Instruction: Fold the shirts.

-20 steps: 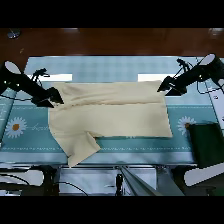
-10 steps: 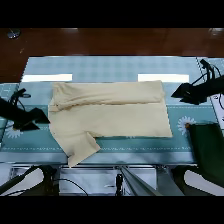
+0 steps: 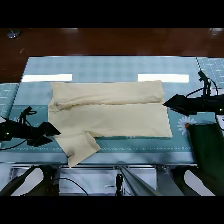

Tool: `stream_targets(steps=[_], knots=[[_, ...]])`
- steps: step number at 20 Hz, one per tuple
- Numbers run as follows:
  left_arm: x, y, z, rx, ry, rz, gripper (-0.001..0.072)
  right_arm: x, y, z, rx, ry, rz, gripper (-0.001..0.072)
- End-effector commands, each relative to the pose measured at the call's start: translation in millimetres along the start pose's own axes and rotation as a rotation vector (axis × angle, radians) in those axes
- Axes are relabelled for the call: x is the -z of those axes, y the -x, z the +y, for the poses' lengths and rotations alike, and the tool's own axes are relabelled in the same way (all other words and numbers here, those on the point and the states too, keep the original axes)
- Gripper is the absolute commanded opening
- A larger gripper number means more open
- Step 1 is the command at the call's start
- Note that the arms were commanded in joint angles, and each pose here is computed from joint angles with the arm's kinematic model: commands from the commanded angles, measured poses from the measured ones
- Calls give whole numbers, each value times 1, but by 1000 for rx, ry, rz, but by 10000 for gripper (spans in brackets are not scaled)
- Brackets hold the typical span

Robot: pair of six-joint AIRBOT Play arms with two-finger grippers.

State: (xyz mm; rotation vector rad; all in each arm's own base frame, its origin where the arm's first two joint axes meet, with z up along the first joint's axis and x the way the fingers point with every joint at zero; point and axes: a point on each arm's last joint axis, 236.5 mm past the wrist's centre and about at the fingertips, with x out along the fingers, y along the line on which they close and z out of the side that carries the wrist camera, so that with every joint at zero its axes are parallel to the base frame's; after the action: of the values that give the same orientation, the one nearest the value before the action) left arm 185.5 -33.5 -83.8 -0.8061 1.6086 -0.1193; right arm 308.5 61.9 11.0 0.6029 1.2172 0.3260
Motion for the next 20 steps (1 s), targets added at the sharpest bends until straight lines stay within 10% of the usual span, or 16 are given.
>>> stream_targets(steps=[1,12,13,14,20], knots=[[3,-14,1,29,-1,-19,701,2,0,4,-15,2,-5,625],[3,-40,-28,60,-97,-36,692,-42,25,-36,34,-165,-202,624],[8,-44,-32,54,-126,-18,539,-40,33,-48,45,-201,-205,624],[12,-46,-34,48,-161,-4,16,-32,39,-62,72,-222,-184,624],[2,-26,-56,65,-253,-49,27,78,22,-99,184,-310,184,623]])
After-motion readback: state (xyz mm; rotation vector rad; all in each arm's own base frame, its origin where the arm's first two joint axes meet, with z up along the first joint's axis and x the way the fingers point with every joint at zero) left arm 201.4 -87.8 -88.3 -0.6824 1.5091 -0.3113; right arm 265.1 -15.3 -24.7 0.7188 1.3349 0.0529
